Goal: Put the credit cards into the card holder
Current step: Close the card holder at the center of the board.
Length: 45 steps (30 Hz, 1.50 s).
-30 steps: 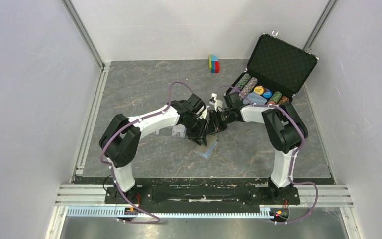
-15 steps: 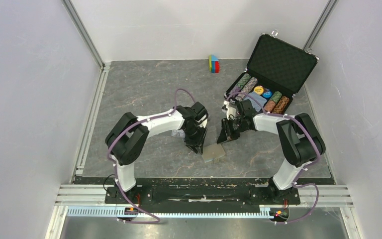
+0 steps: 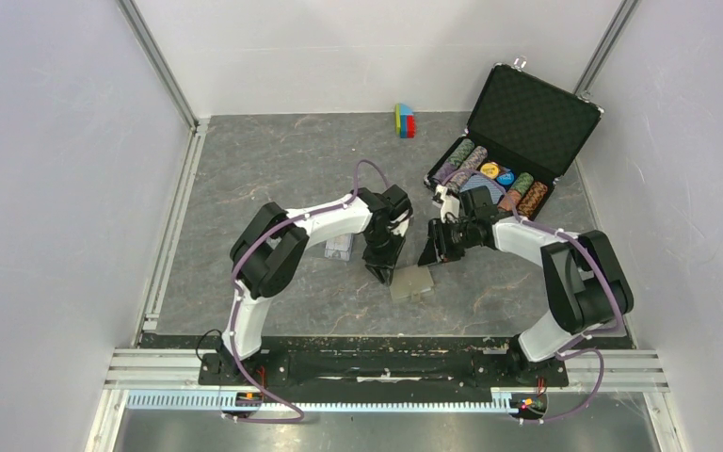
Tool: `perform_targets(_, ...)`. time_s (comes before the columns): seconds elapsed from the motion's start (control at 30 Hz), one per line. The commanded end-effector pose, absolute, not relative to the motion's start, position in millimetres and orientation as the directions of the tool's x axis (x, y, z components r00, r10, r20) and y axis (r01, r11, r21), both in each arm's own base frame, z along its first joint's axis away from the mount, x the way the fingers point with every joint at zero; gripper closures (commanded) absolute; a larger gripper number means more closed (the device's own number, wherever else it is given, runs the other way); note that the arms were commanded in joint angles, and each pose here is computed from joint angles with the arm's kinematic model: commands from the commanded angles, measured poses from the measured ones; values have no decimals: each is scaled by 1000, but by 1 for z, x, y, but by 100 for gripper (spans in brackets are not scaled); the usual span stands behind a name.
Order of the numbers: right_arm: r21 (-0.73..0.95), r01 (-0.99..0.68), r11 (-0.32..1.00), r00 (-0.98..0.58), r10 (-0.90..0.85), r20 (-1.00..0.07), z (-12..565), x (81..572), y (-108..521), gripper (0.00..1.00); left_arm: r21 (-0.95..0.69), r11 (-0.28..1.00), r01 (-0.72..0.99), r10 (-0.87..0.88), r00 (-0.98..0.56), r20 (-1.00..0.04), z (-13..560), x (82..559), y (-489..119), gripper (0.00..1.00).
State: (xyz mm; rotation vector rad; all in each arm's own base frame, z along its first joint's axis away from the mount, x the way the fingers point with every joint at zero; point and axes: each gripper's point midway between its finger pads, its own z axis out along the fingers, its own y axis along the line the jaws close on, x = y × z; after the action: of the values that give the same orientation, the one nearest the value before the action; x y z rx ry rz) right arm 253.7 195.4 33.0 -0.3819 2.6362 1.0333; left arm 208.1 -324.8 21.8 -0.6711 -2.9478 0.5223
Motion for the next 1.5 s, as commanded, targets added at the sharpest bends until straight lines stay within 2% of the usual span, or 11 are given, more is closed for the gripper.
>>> perform_targets(0.0,592,-416,690,-884,-153,-442,60,262,198,63,-239,825,512,491,-859,-147,25,242,-323,69)
perform_targets(0.2,541,-442,715,-860,-167,-482,71,268,192,64,-253,809,531,480,-844,-240,63,244,-324,60)
perform_targets(0.43,487,-446,751,-851,-189,-490,72,271,183,64,-328,768,549,475,-833,-284,80,238,-335,55)
perform_targets(0.67,543,-501,674,-824,-179,-538,90,271,198,65,-460,679,572,470,-820,-326,91,232,-363,54)
perform_targets(0.87,644,-443,624,-882,-173,-439,67,250,207,73,-478,679,558,479,-829,-289,78,229,-365,59)
perform_targets(1.13,695,-329,639,-944,-214,-250,24,217,200,81,-588,584,560,493,-820,-291,77,211,-376,59)
perform_targets(1.47,657,-308,688,-951,-243,-192,6,212,190,82,-692,453,562,523,-796,-304,76,190,-385,58)
